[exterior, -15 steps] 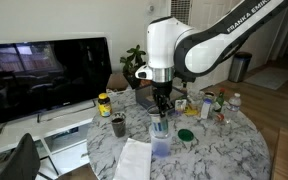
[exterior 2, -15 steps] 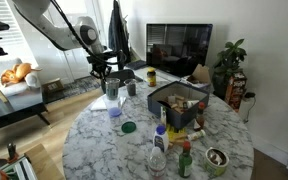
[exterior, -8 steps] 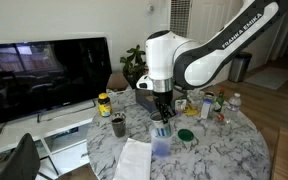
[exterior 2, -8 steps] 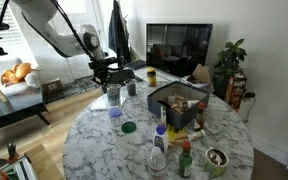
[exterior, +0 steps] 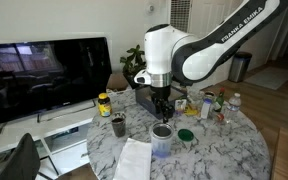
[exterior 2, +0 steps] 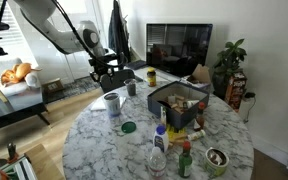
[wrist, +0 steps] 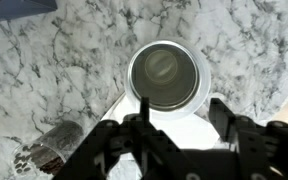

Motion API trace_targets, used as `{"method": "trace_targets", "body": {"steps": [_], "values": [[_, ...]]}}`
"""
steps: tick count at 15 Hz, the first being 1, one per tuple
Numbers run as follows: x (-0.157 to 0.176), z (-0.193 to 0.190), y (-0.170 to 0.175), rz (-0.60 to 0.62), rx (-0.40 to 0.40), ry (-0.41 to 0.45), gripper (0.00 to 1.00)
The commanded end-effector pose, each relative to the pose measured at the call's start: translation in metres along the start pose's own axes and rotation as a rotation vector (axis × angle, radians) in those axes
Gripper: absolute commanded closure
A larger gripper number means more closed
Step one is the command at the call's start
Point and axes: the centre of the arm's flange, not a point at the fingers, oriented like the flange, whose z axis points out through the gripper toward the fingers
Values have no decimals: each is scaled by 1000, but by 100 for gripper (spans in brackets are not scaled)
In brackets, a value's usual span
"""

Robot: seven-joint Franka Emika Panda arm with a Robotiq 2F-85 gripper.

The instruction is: Pour the contents of the silver cup into the grey box and then put the silver cup back in the plastic cup

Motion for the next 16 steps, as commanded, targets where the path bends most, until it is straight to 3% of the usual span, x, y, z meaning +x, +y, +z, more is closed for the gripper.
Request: {"method": "trace_targets", "body": {"steps": [1,2,9,12,13,16], "values": [[-10,-46,6,69,43,49,4],[-13,-60,11,108,60,55,0],[-44,-153,35,421,123,40,0],[-48,-176,40,474,118,85,0],[-45,-167,41,426,94,77,0],[-46,-175,43,449,92,94,0]]}}
